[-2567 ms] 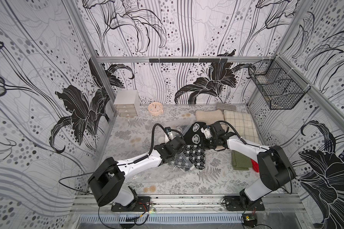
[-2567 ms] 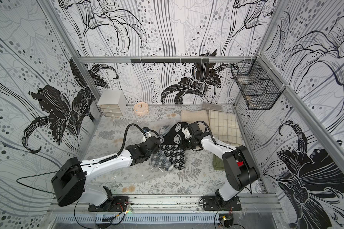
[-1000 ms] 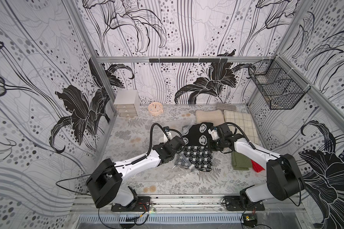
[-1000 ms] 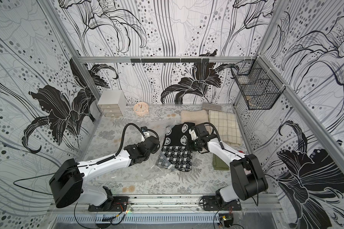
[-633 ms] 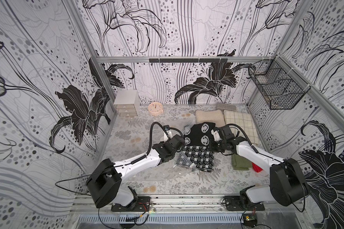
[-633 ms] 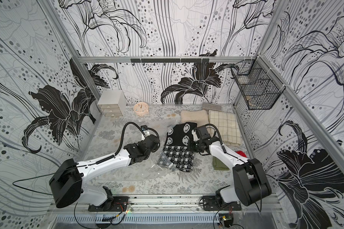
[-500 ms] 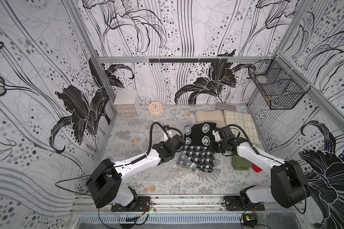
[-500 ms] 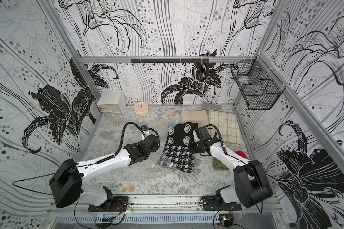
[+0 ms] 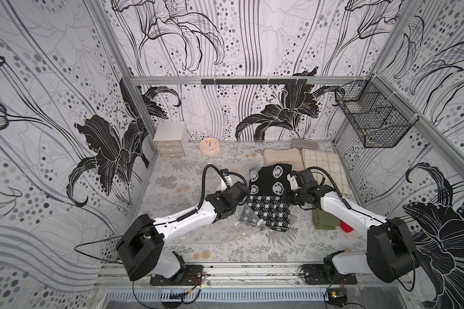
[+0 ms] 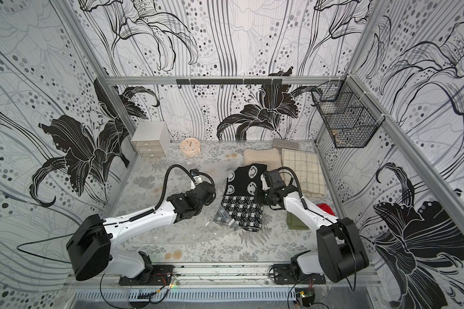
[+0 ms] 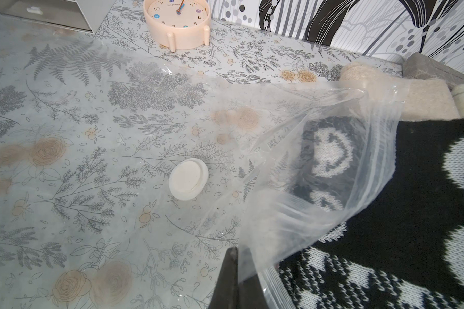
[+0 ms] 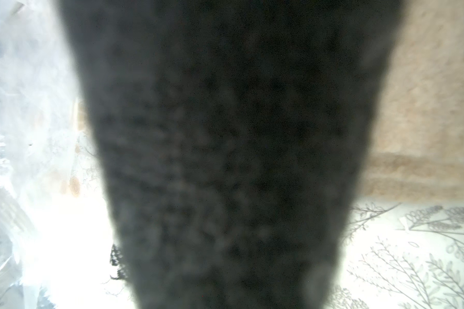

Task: Take the scarf out of the vacuum bag
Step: Take out the scarf from the vacuum bag.

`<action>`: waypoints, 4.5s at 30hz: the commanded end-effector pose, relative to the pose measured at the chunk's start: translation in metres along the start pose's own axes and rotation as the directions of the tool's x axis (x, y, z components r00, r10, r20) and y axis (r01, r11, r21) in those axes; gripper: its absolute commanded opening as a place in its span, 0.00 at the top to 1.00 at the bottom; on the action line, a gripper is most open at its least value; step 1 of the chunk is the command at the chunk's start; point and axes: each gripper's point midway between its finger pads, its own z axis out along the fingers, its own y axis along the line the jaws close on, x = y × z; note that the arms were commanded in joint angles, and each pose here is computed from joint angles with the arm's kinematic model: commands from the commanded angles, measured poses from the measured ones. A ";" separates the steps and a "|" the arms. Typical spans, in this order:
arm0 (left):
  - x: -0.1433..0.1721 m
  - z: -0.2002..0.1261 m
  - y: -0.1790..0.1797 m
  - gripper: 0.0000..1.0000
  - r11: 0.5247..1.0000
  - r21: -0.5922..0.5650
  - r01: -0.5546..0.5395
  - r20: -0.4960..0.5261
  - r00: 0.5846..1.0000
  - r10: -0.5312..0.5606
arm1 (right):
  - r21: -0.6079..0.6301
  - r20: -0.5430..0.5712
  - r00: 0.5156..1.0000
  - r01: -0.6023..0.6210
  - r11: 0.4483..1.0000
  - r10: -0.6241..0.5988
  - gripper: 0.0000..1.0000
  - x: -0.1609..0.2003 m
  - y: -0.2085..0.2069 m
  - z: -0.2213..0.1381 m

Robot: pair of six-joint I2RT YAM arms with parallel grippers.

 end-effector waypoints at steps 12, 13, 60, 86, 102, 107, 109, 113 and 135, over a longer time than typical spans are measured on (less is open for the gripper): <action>-0.014 -0.002 0.004 1.00 0.999 -0.027 0.025 0.051 0.998 -0.024 | 0.047 0.045 0.999 0.021 0.999 -0.023 1.00 -0.016 -0.003 -0.011; -0.015 -0.002 0.004 1.00 0.999 -0.029 0.026 0.052 0.998 -0.024 | 0.043 0.045 0.999 0.021 0.999 -0.023 1.00 -0.016 -0.002 -0.012; 0.000 0.010 -0.039 1.00 0.997 0.042 -0.070 0.019 0.997 0.069 | -0.195 -0.004 0.992 -0.122 0.973 0.123 0.71 -0.014 -0.014 0.008; 0.008 0.011 -0.052 1.00 0.991 0.097 -0.091 -0.016 0.996 0.093 | -0.417 -0.014 0.980 -0.185 0.890 0.197 1.00 -0.017 0.008 0.035; 0.004 0.008 -0.052 1.00 0.992 0.098 -0.084 -0.003 0.996 0.085 | -0.464 0.011 0.991 -0.110 0.879 0.130 1.00 -0.031 0.038 -0.019; 0.001 0.007 -0.053 1.00 0.991 0.101 -0.085 0.002 0.996 0.085 | -0.523 0.012 0.992 -0.099 0.846 0.123 1.00 -0.038 0.052 -0.028; -0.001 0.006 -0.053 1.00 0.991 0.103 -0.082 0.005 0.997 0.082 | -0.534 0.021 0.993 -0.089 0.841 0.118 1.00 -0.043 0.056 -0.033; -0.002 0.005 -0.051 1.00 0.992 0.099 -0.079 0.011 0.997 0.079 | -0.548 0.041 0.993 -0.069 0.833 0.109 1.00 -0.051 0.064 -0.045; -0.018 -0.002 -0.043 1.00 0.994 0.085 -0.064 0.044 0.997 0.061 | -0.464 0.224 0.967 -0.001 0.886 0.118 1.00 -0.085 0.065 -0.124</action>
